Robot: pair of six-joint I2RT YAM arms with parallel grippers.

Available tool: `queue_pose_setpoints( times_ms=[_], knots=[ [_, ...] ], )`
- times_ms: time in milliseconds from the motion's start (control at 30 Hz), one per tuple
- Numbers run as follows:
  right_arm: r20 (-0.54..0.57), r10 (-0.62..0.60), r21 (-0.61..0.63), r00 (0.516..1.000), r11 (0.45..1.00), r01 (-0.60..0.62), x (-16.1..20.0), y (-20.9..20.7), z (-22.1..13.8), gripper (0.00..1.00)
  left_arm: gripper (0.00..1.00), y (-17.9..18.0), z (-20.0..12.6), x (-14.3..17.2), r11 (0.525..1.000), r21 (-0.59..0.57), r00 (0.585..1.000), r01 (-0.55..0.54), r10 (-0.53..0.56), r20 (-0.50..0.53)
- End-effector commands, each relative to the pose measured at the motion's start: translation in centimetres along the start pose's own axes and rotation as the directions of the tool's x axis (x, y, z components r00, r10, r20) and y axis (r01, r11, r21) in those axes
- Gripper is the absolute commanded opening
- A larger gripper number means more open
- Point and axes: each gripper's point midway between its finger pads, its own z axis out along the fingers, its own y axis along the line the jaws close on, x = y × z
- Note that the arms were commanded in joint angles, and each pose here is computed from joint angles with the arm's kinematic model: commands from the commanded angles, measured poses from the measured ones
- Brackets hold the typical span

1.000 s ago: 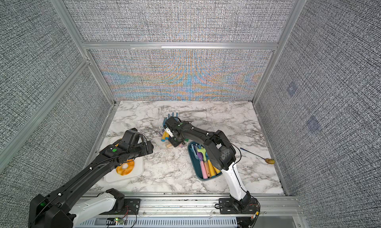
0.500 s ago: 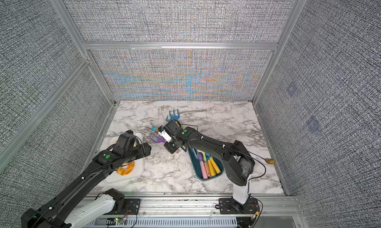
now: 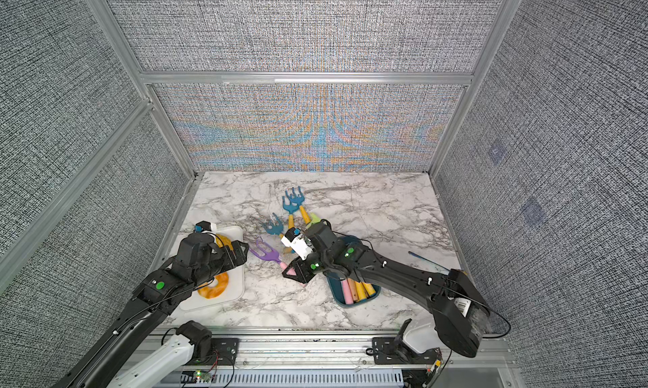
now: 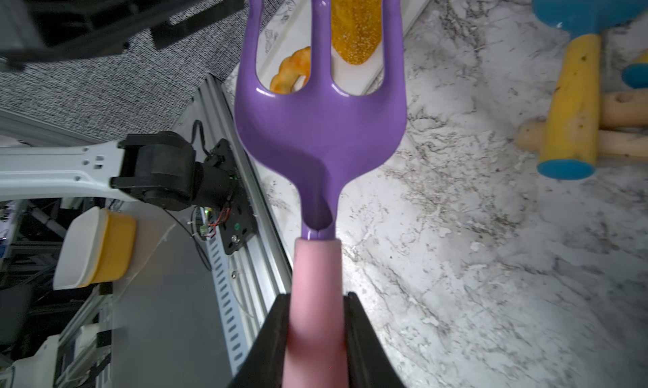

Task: Put the rake into the storage box
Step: Place the rake in the storage box.

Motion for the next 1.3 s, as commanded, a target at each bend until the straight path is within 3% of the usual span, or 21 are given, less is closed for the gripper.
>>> queue_pose_setpoints(
  times_ms=[0,200,400,533,667,733,867,1100,1267],
  knots=[
    [0.08,0.037,-0.002,0.996,0.999,-0.036,-1.7,0.4,-1.5,0.0,0.99,0.2,0.2,0.0,1.0,-0.019,1.0,0.0,0.0,-0.006],
    [0.211,0.074,0.348,0.975,0.926,-0.146,-1.2,-5.0,-6.5,0.0,0.99,-0.1,1.6,0.9,1.0,-0.007,0.999,0.007,-0.007,-0.054],
    [0.27,0.136,0.546,0.953,0.794,-0.268,3.3,-10.0,-9.9,0.0,0.99,-0.2,3.0,1.5,1.0,-0.026,0.995,0.009,-0.011,-0.102],
    [0.274,0.152,0.596,0.95,0.748,-0.292,5.5,-11.5,-10.9,0.0,0.99,-0.6,3.8,1.6,1.0,-0.014,0.994,0.017,-0.019,-0.112],
    [0.292,0.163,0.673,0.943,0.665,-0.323,7.7,-13.3,-12.4,0.0,0.99,-1.3,5.1,2.3,0.999,0.006,0.987,0.038,-0.036,-0.158],
    [0.317,0.149,0.645,0.937,0.69,-0.328,7.7,-13.1,-12.3,0.0,0.99,-1.7,5.9,2.8,0.999,0.017,0.983,0.047,-0.043,-0.18],
    [0.377,0.163,0.668,0.912,0.634,-0.39,8.7,-14.3,-13.4,0.0,0.99,-2.4,7.2,3.8,0.999,0.021,0.976,0.051,-0.045,-0.212],
    [0.377,0.187,0.677,0.907,0.613,-0.407,9.6,-15.1,-13.0,0.0,0.99,-4.0,9.5,4.8,0.998,0.035,0.968,0.052,-0.042,-0.248],
    [0.364,0.205,0.71,0.909,0.571,-0.413,9.9,-15.9,-13.0,0.42,0.9,-4.8,11.1,4.8,0.998,0.015,0.962,0.058,-0.051,-0.268]
  ],
)
